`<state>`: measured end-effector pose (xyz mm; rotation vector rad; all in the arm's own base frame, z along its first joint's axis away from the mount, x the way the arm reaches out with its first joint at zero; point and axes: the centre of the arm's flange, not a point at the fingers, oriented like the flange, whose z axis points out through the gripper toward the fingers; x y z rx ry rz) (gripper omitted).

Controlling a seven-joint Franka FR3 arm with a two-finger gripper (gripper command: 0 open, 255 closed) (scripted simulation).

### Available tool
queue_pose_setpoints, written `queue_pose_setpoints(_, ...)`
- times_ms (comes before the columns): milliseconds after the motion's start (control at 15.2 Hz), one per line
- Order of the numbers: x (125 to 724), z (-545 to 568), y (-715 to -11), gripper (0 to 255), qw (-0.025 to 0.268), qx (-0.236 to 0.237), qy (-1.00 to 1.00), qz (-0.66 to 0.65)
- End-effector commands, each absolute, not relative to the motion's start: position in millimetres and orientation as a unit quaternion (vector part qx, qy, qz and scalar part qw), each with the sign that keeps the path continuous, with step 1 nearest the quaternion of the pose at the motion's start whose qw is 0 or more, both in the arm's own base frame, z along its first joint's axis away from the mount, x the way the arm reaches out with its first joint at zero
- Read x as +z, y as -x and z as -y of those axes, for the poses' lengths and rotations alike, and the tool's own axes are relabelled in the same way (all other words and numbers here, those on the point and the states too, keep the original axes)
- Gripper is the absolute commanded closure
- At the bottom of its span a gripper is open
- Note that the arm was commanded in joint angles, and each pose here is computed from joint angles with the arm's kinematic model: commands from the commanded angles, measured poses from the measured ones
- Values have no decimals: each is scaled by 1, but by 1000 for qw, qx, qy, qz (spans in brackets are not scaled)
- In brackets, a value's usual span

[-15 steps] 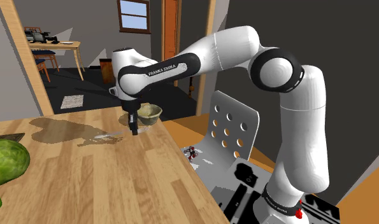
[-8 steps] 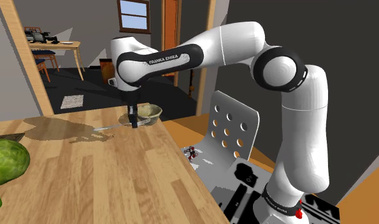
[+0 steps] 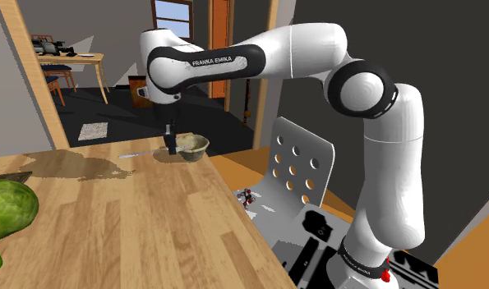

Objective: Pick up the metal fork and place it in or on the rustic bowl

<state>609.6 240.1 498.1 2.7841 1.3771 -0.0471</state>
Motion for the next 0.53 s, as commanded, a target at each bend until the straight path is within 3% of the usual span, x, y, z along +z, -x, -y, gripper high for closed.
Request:
queue_pose_setpoints(0, 503, -229, -616, 255, 18, -15, -896, -443)
queue_pose_setpoints(462, 505, -150, -665, 255, 18, -15, -896, -443)
